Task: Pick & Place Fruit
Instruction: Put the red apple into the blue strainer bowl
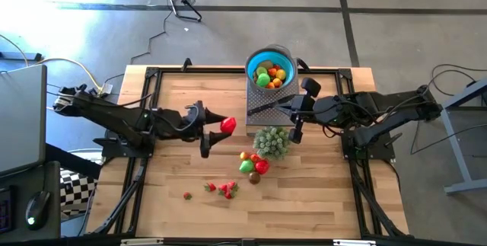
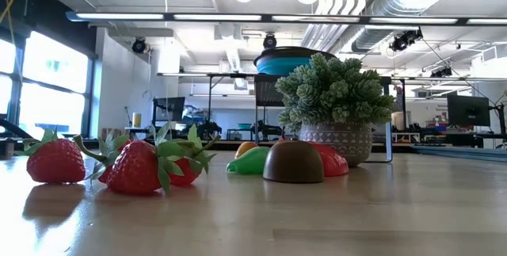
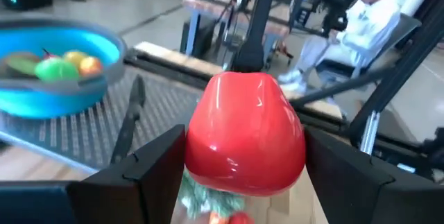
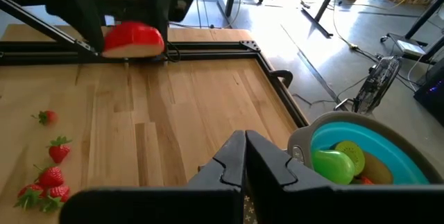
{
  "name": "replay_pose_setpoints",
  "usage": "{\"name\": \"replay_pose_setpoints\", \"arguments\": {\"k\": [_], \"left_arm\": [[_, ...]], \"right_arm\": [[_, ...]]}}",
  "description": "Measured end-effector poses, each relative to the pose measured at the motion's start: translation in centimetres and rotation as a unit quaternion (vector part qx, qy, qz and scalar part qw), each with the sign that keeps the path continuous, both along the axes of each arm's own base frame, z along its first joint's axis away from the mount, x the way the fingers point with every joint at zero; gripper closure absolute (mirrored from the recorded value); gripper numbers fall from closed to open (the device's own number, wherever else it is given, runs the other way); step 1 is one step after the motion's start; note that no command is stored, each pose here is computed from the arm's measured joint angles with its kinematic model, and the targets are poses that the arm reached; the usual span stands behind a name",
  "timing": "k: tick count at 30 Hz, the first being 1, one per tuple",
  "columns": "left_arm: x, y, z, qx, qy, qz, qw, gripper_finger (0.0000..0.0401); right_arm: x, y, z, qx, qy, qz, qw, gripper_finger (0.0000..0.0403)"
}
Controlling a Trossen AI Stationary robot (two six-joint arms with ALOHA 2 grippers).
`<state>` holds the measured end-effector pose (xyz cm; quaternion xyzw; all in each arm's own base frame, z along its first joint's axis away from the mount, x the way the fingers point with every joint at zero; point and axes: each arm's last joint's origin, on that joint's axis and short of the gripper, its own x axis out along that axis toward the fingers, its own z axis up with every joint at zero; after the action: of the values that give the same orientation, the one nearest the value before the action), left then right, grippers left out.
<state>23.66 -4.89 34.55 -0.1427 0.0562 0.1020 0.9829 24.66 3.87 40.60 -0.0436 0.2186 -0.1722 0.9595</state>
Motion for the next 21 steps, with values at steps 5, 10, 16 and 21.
{"name": "replay_pose_setpoints", "arguments": {"k": [5,10,16,21], "left_arm": [[-0.1,0.3,2.1,0.022,-0.026,0.037,0.999,0.0143],[-0.3,1.0,4.1,0.044,-0.046,0.08,0.995,0.0143],[0.3,3.3,4.3,0.028,-0.048,0.129,0.99,0.0143],[1.6,5.7,3.5,0.005,-0.041,0.126,0.991,0.0143]], "right_arm": [[0.0,-0.1,0.0,-0.014,0.001,-0.012,1.0,0.0398],[-0.1,-0.2,0.1,-0.052,0.01,-0.022,0.998,0.0398],[-0.1,-0.3,0.1,-0.068,0.015,-0.027,0.997,0.0398],[-0.5,-0.9,0.5,-0.06,0.011,-0.012,0.998,0.0398]]}}
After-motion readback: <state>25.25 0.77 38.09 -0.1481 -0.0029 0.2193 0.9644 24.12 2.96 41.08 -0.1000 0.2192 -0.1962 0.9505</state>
